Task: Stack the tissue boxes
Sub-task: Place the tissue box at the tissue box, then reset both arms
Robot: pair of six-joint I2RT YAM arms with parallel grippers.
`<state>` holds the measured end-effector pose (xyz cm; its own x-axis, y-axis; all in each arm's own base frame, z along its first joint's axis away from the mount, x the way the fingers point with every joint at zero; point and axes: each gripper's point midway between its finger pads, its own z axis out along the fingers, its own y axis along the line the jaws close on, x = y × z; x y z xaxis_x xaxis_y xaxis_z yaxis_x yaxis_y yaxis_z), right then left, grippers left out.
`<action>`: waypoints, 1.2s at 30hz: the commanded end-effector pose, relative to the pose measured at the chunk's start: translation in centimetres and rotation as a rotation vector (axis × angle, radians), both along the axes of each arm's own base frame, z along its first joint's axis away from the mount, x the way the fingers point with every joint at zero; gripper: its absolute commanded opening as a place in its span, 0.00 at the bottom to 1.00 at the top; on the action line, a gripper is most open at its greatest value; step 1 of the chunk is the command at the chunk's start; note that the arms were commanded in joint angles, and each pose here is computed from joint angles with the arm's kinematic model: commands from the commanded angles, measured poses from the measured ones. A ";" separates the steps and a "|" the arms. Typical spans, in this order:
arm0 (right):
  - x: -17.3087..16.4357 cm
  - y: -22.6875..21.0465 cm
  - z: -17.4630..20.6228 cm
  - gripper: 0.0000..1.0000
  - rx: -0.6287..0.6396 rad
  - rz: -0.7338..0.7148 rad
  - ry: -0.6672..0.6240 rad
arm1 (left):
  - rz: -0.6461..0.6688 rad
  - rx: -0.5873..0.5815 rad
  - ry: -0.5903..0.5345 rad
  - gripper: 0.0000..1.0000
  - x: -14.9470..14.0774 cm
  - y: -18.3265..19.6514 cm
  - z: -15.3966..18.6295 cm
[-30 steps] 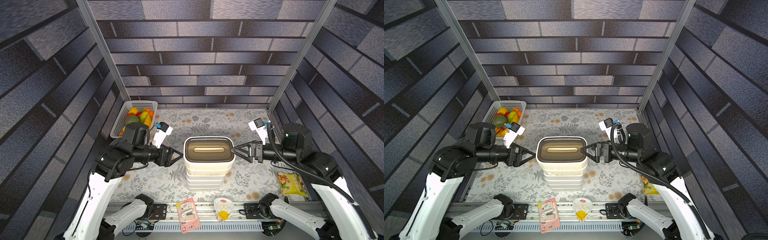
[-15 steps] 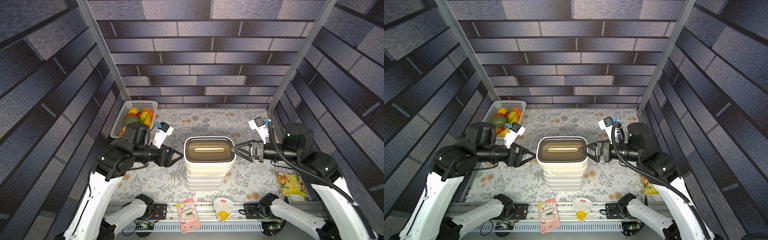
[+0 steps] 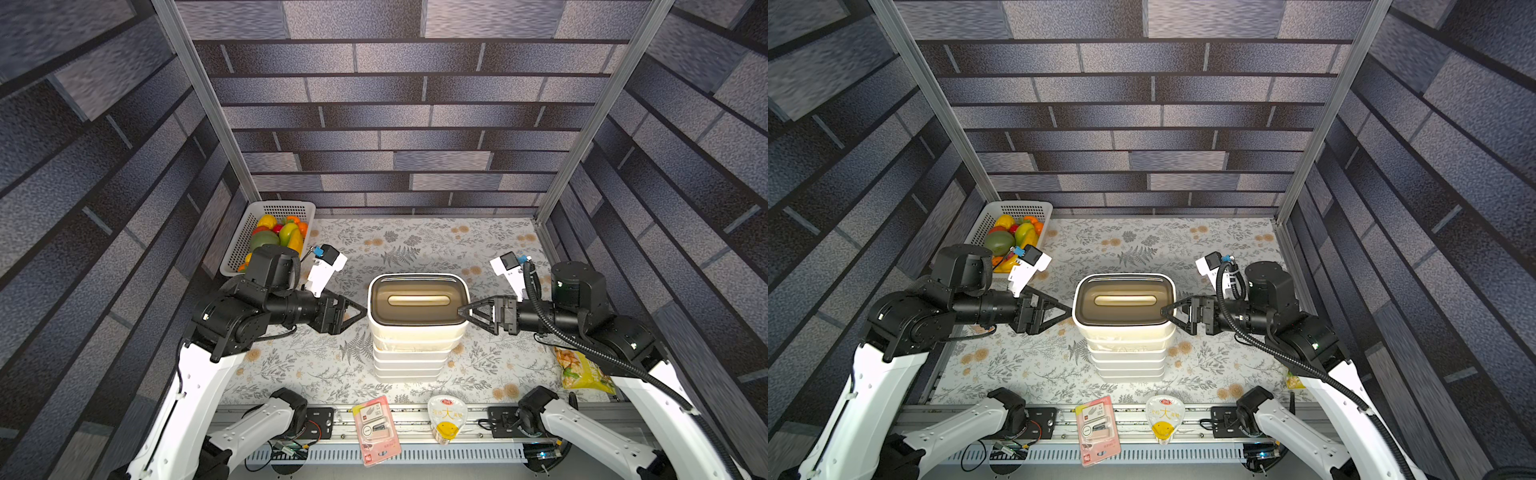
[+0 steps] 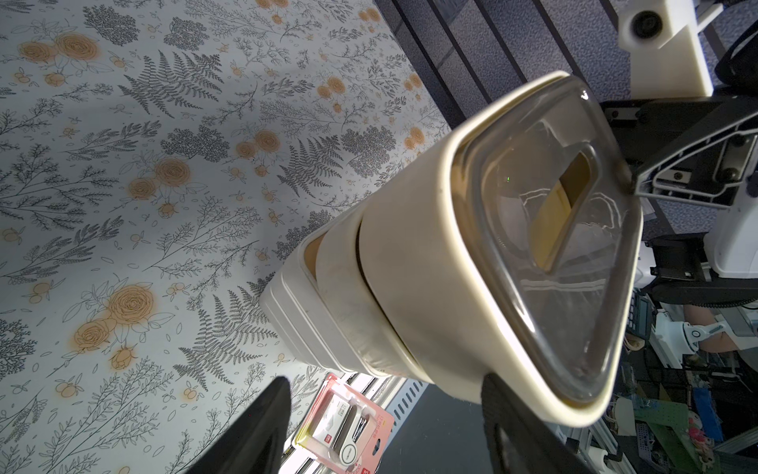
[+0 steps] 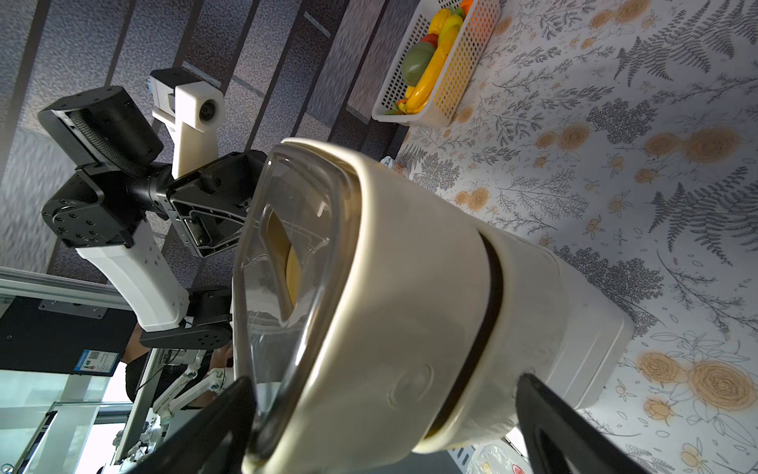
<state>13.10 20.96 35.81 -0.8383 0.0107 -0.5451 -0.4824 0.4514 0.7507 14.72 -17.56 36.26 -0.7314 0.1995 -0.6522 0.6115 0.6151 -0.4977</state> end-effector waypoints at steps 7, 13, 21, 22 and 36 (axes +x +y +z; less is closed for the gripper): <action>-0.1 0.4 0.2 1.00 0.047 0.008 -0.017 | -0.022 0.016 -0.002 0.75 0.0 0.0 0.0; -0.1 0.5 2.5 1.00 0.064 0.024 -0.068 | -0.010 0.024 -0.020 0.76 0.2 0.2 0.1; 0.5 -0.2 4.8 1.00 0.021 -0.007 -0.159 | 0.095 0.117 -0.097 0.77 1.7 2.6 1.2; 0.9 -0.5 5.1 1.00 0.002 -0.033 -0.183 | 0.119 0.120 -0.101 0.77 2.1 3.0 1.4; 7.2 0.3 8.3 1.00 -0.102 -0.148 -0.357 | 0.184 -0.154 -0.274 0.98 8.4 2.1 10.0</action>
<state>18.44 20.69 44.10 -0.6246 0.0694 -0.7778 -0.6172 0.5663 0.5462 21.44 -14.35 44.83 -0.5599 0.0034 -0.8286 0.5852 0.7096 -0.3925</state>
